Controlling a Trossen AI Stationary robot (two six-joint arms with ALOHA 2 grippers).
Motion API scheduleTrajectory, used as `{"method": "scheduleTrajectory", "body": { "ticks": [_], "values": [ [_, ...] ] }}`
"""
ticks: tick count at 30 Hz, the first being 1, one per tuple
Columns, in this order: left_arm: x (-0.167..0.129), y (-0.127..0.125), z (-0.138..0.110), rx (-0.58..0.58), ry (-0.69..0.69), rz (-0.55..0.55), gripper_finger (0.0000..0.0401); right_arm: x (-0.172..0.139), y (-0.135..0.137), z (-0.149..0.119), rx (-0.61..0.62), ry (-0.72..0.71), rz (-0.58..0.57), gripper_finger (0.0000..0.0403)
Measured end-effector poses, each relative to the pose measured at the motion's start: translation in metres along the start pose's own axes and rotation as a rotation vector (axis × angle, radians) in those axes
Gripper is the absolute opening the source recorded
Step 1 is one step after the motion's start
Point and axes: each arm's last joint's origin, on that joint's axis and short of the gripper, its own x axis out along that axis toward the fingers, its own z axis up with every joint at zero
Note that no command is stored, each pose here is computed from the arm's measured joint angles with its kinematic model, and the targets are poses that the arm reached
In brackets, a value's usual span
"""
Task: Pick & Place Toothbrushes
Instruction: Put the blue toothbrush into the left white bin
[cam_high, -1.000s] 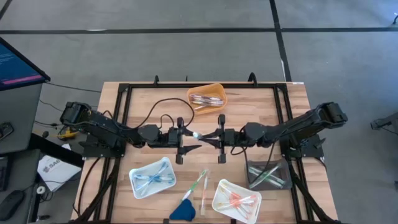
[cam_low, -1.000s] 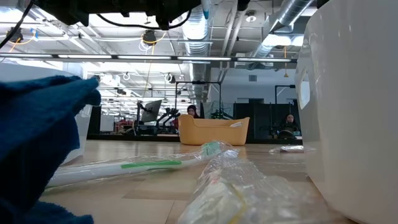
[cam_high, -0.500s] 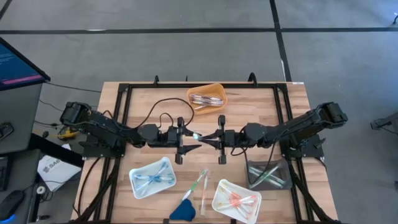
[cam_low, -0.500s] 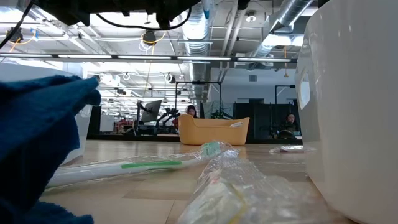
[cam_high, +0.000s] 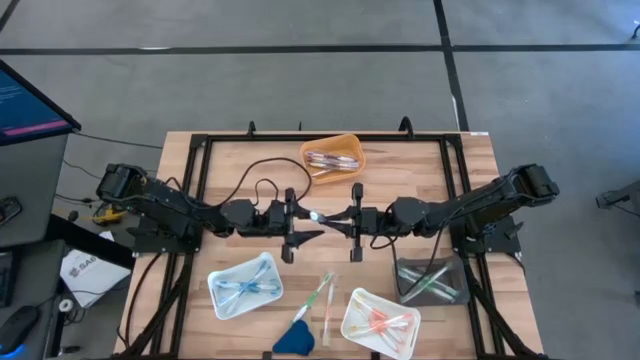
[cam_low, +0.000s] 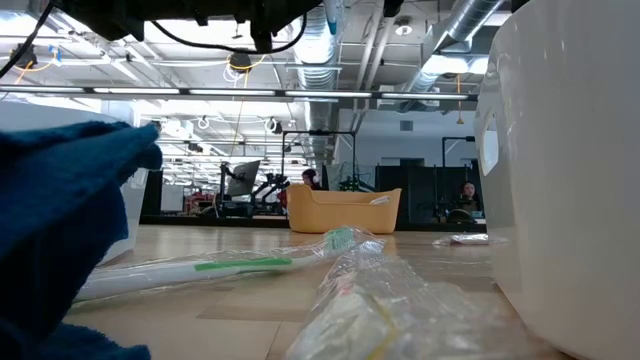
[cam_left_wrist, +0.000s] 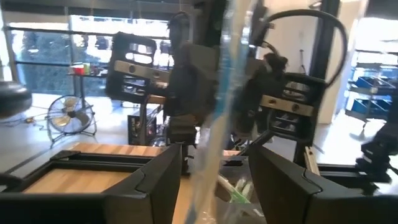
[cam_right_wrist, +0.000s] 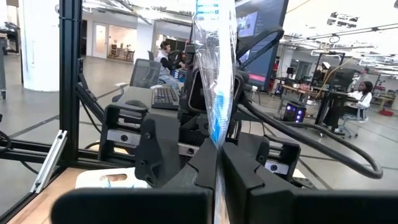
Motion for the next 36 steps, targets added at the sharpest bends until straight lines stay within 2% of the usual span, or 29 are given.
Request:
{"method": "scheduleTrajectory", "body": {
  "ticks": [4,17,26,36],
  "values": [
    [0.0,0.001,0.0,-0.017,-0.003,0.036,0.0168,0.0,0.0,0.0,0.0,0.0,0.0,0.0005],
    [0.0,0.002,0.0,-0.019,-0.004,0.042,0.0141,0.0,0.0,0.0,0.0,0.0,-0.002,0.0006],
    [0.003,0.001,-0.006,-0.016,0.008,0.041,0.0091,0.0,-0.002,0.0,-0.001,0.002,-0.009,0.0006],
    [0.032,-0.004,-0.025,-0.007,0.045,0.04,0.0084,0.001,-0.003,-0.002,-0.006,0.023,-0.009,0.0006]
  ]
}}
